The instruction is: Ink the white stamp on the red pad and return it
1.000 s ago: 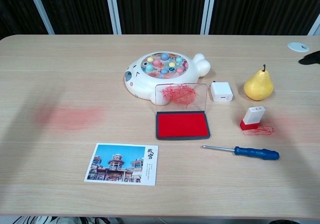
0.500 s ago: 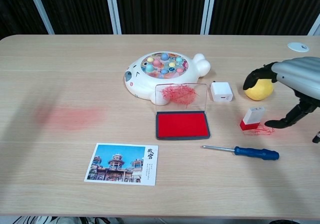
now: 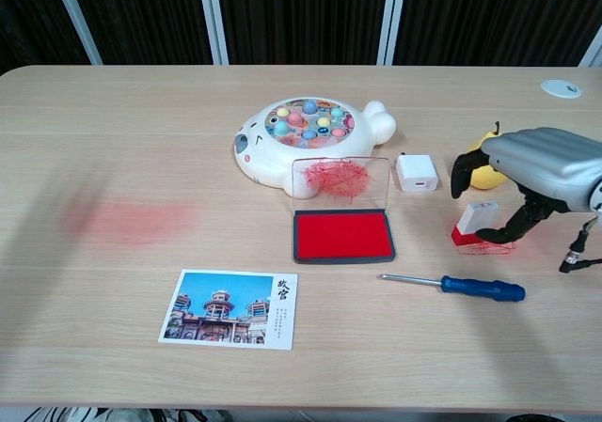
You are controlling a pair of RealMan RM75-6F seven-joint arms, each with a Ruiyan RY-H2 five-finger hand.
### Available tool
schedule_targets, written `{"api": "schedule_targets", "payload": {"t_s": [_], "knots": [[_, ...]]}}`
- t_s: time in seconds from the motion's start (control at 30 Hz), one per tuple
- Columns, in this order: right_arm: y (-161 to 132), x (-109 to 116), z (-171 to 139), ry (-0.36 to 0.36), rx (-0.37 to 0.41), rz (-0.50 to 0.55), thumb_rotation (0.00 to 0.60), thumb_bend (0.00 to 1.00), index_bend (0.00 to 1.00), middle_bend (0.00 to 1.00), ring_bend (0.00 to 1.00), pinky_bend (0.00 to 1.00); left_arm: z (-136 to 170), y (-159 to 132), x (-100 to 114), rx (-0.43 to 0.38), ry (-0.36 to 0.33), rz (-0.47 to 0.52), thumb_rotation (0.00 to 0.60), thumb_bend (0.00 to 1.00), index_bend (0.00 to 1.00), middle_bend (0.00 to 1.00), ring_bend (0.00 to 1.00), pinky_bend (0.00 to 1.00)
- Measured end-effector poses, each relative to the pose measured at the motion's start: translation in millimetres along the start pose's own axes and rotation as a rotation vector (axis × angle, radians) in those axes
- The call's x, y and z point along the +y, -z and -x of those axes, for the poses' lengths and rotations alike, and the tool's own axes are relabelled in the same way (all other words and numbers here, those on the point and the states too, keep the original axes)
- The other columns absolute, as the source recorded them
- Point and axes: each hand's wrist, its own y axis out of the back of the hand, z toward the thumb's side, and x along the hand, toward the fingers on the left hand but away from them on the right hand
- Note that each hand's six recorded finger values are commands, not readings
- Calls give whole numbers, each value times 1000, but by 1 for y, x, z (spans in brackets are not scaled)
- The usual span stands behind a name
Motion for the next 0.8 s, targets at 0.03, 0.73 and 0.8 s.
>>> {"api": "schedule_targets", "payload": {"t_s": [0.03, 0.73, 0.8], "knots": [[0, -1, 1, -2, -2, 0, 600, 347, 452, 360, 243, 294, 0, 0, 0, 0, 0, 1, 600, 0, 0, 0, 0, 0], [9, -17, 16, -34, -53, -14, 600, 405, 465, 373, 246, 298, -1, 1, 0, 6, 12, 16, 600, 0, 0, 0, 0, 0], [10, -18, 16, -34, -56, -13, 600, 415, 476, 380, 249, 298, -1, 1, 0, 6, 13, 17, 600, 0, 0, 0, 0, 0]]}}
